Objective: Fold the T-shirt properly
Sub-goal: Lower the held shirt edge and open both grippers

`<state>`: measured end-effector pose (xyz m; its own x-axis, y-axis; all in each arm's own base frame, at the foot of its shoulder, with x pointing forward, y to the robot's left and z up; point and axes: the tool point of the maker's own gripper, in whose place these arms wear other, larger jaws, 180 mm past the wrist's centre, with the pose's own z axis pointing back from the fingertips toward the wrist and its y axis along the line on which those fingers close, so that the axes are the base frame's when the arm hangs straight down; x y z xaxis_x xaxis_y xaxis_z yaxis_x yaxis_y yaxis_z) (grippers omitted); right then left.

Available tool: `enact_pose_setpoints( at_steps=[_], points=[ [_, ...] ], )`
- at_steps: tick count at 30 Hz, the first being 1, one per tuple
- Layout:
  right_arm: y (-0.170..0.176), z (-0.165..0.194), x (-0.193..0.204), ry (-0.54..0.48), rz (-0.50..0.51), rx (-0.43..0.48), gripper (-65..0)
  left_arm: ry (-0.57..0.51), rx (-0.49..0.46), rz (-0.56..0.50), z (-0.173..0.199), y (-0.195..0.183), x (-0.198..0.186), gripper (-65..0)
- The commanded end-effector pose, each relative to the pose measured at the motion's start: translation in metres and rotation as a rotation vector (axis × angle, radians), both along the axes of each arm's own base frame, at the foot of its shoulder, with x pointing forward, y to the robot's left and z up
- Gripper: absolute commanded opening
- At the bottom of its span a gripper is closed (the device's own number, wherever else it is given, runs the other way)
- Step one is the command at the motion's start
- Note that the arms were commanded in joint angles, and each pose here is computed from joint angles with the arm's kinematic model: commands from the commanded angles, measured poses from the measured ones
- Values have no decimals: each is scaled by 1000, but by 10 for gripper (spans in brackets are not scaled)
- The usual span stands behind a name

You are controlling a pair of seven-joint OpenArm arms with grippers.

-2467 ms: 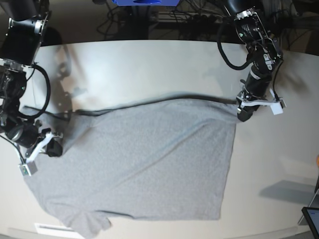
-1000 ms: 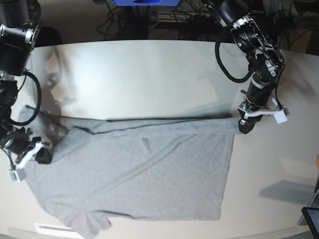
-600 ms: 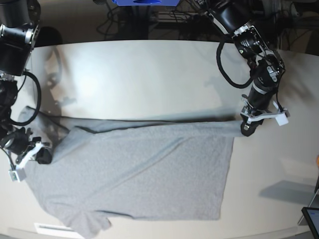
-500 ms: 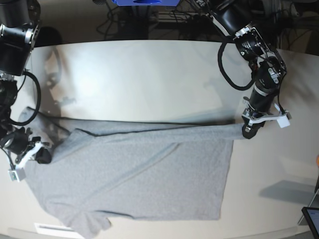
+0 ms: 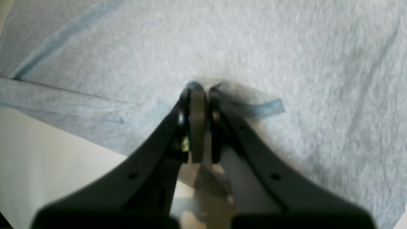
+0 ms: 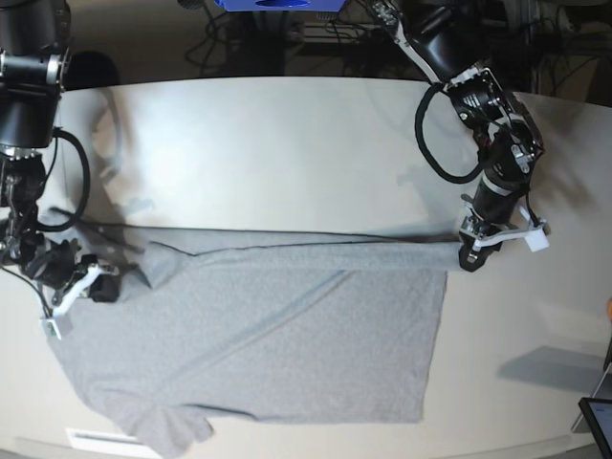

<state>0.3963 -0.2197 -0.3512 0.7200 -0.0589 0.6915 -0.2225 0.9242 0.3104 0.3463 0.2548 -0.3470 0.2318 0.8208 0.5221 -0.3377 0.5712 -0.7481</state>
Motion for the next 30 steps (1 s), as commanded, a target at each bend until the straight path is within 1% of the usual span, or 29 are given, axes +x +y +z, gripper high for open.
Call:
enact_pose_setpoints(
  at_steps=[1,4,9,13,16,17,19,22,24,26,27,30],
  points=[
    [-8,22,14,-65,-12,0,-647,-39,16,3,11,7,8,-650],
    [-10,21,13,-63,-15,-2,-647,-14,-3,2,0,7,7,-650],
    [-10,21,13,-63,-15,-2,-647,4,-20,-3,-7,9,15,-650],
    [-9,21,14,-66,-15,0,-641,12,-8,-3,-8,16,15,-650],
    [-10,26,18,-97,-27,8,-631,10,-3,-4,-6,17,15,-650],
    [-9,26,18,-101,-28,10,-611,9,7,-3,-4,21,15,-633],
    [-10,27,19,-104,-31,13,-547,10,13,-3,-3,24,14,-573],
    [-10,29,21,-118,-37,18,-418,3,16,0,0,26,14,-442],
    [-11,31,22,-135,-45,23,-326,-11,28,2,6,28,15,-380],
    [-11,35,24,-159,-50,28,-267,-31,49,5,15,30,15,-346],
    [-11,37,25,-170,-53,30,-252,-44,61,6,21,30,15,-338],
    [-13,47,29,-214,-55,27,-251,-91,107,7,43,33,16,-339]
  ],
)
